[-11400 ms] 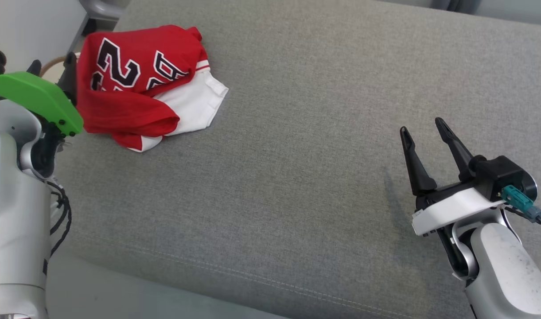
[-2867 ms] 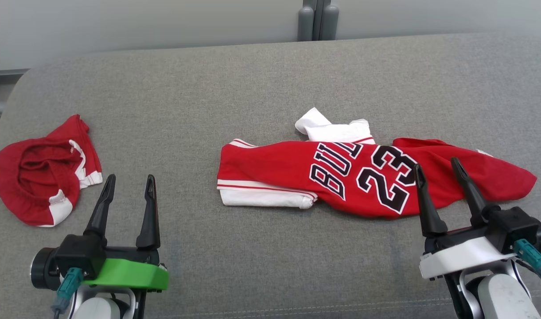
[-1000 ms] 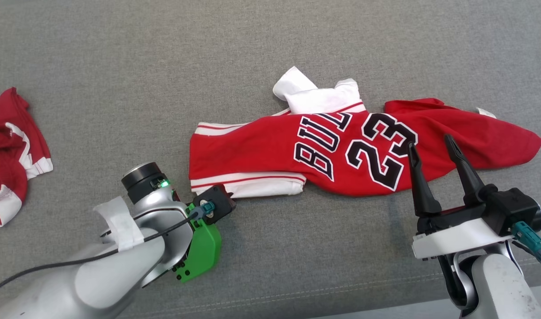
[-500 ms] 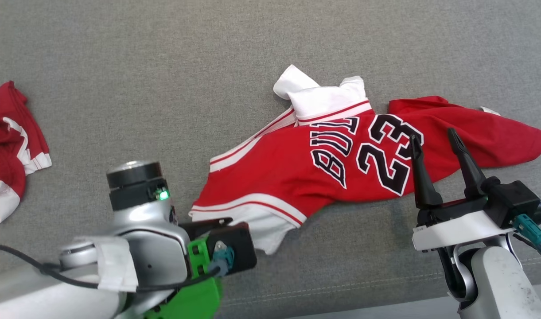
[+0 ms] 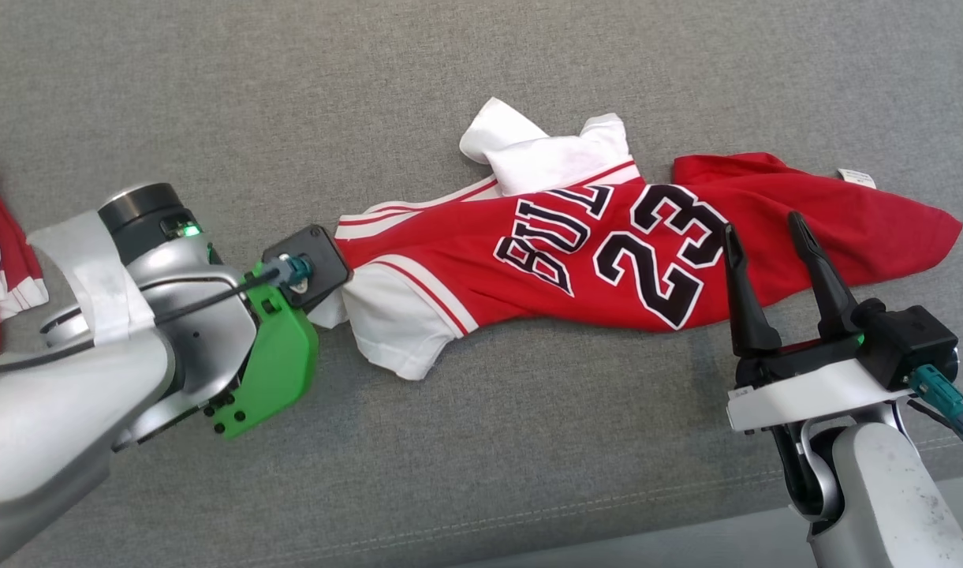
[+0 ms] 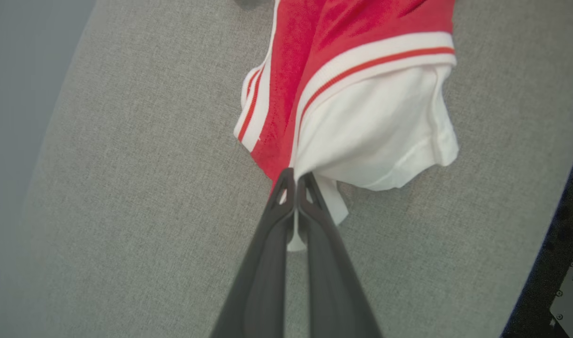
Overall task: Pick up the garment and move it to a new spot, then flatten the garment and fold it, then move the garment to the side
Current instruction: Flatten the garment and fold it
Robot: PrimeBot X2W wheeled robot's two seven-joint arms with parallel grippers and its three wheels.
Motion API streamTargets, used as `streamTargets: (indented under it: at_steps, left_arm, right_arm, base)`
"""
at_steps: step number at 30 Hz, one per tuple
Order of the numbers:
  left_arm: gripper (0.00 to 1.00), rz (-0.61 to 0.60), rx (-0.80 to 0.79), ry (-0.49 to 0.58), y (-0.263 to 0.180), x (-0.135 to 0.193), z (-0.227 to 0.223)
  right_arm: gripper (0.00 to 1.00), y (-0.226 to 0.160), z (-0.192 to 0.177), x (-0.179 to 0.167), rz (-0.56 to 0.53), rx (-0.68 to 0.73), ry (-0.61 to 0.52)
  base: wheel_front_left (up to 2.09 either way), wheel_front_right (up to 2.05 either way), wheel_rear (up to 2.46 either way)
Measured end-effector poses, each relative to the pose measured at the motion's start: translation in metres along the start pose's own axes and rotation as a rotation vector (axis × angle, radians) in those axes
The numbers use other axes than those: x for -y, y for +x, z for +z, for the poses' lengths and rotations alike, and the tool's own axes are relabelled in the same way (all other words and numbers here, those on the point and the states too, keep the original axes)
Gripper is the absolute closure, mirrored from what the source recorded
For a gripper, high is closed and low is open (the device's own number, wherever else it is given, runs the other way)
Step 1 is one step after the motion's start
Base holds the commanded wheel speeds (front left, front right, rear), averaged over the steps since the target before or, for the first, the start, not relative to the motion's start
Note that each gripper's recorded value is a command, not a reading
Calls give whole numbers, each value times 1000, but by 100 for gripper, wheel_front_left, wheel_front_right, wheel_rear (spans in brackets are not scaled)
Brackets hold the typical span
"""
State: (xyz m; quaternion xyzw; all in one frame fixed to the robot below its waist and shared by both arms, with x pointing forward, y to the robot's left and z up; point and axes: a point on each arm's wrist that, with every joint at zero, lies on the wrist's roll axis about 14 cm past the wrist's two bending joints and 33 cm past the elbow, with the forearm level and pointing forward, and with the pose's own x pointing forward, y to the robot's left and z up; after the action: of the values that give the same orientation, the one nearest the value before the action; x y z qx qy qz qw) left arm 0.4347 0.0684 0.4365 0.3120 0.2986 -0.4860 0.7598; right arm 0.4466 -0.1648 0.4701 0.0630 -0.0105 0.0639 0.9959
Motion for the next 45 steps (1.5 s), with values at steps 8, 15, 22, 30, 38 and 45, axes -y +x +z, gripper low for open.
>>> streamTargets:
  at_steps: [8, 15, 22, 30, 38, 45]
  left_arm:
    - [37, 37, 170, -257, 32, -23, 5]
    - [0, 139, 266, -349, 49, -44, 11]
    - [0, 239, 403, -454, 55, -49, 27]
    - [0, 343, 496, -564, 45, -38, 20]
    - [0, 503, 600, -735, 2, -44, 2]
    - [0, 715, 715, -770, -62, -57, -12]
  right_arm:
    - [0, 2, -8, -2, 4, -20, 17]
    - [0, 5, -8, -6, 22, -18, 20]
    - [0, 5, -4, -10, 32, -9, 22]
    - [0, 1, 7, -12, 35, 17, 22]
    - [0, -4, 20, -15, 39, 46, 20]
    - [0, -5, 29, -23, 61, 66, 20]
  base:
    - [0, 0, 0]
    - [0, 0, 0]
    - [0, 0, 0]
    - [0, 0, 0]
    - [0, 0, 0]
    - [0, 0, 0]
